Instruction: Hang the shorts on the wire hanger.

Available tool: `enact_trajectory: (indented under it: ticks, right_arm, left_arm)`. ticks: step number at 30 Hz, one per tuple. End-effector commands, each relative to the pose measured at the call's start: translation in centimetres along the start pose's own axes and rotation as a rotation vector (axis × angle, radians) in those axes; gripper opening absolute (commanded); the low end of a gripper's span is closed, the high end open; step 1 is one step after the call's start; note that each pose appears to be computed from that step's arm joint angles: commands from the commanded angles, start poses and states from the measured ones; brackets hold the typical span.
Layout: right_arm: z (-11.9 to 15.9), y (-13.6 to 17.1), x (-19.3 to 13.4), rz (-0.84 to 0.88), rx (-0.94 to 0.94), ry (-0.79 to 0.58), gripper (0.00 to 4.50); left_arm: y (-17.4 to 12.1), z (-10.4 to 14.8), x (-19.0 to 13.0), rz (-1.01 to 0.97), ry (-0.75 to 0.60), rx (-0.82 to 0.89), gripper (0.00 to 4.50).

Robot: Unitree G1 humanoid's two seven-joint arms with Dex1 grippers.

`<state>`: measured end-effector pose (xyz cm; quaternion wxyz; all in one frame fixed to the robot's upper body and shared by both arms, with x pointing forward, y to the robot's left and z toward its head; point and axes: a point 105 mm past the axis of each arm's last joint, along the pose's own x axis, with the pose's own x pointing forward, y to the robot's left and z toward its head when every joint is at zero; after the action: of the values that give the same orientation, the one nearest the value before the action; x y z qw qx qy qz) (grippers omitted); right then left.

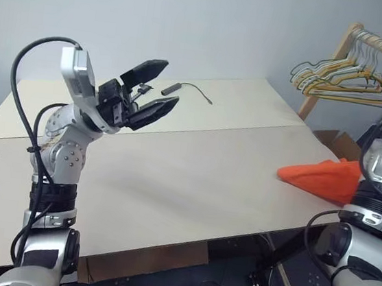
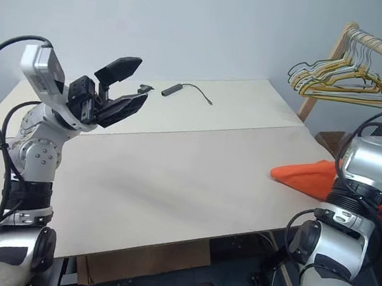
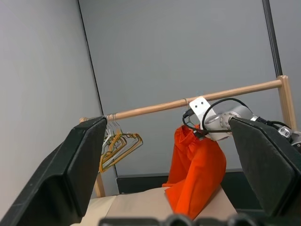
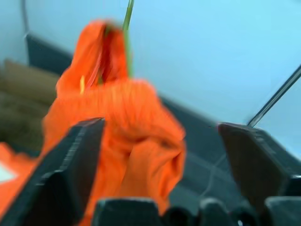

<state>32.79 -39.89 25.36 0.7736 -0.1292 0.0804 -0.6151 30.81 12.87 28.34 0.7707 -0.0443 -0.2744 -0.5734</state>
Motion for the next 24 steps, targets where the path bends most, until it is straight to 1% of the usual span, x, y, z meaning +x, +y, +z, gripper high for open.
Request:
enact_trajectory:
  ticks: [1, 3, 4, 6, 8, 9, 10, 14, 15, 18, 24]
  right_arm:
    - [4.6, -2.0, -1.3, -0.099, 0.023, -0.245, 4.43]
    - [6.0, -1.7, -2.3, -0.075, 0.043, -0.324, 4.43]
    - [6.9, -1.0, -3.0, -0.041, 0.041, -0.379, 4.43]
    - [7.8, -0.2, -4.0, 0.009, 0.042, -0.440, 4.43]
    - [8.7, 1.9, -5.7, 0.179, 0.046, -0.538, 4.43]
    - [8.8, 3.1, -6.8, 0.302, 0.057, -0.572, 4.43]
    - [8.9, 3.8, -7.5, 0.384, 0.063, -0.594, 4.43]
    - [8.1, 6.8, -10.2, 0.653, 0.000, -0.637, 4.43]
    - [7.7, 7.7, -11.3, 0.736, -0.043, -0.669, 4.43]
    - [6.3, 9.4, -14.3, 0.959, -0.102, -0.691, 4.43]
    - [2.9, 10.2, -17.9, 1.263, -0.254, -0.740, 4.43]
  left_arm:
    - [-0.3, 0.7, 0.1, -0.016, -0.002, 0.046, 4.50]
    - [-0.3, 0.8, 0.1, -0.014, -0.003, 0.045, 4.50]
    - [-0.3, 0.8, 0.1, -0.013, -0.003, 0.044, 4.50]
    - [-0.4, 0.8, 0.1, -0.013, -0.003, 0.044, 4.50]
    - [-0.3, 0.6, 0.0, -0.007, 0.012, 0.046, 4.50]
    - [-0.3, 0.4, -0.2, -0.002, 0.024, 0.046, 4.50]
    - [-0.3, 0.3, -0.3, 0.001, 0.033, 0.046, 4.50]
    - [0.2, -0.4, -1.5, 0.043, 0.115, 0.056, 4.50]
    - [0.2, -0.5, -2.0, 0.056, 0.135, 0.050, 4.50]
    - [0.4, -1.0, -3.6, 0.099, 0.185, 0.033, 4.50]
    - [0.4, -2.3, -6.9, 0.220, 0.341, 0.002, 4.50]
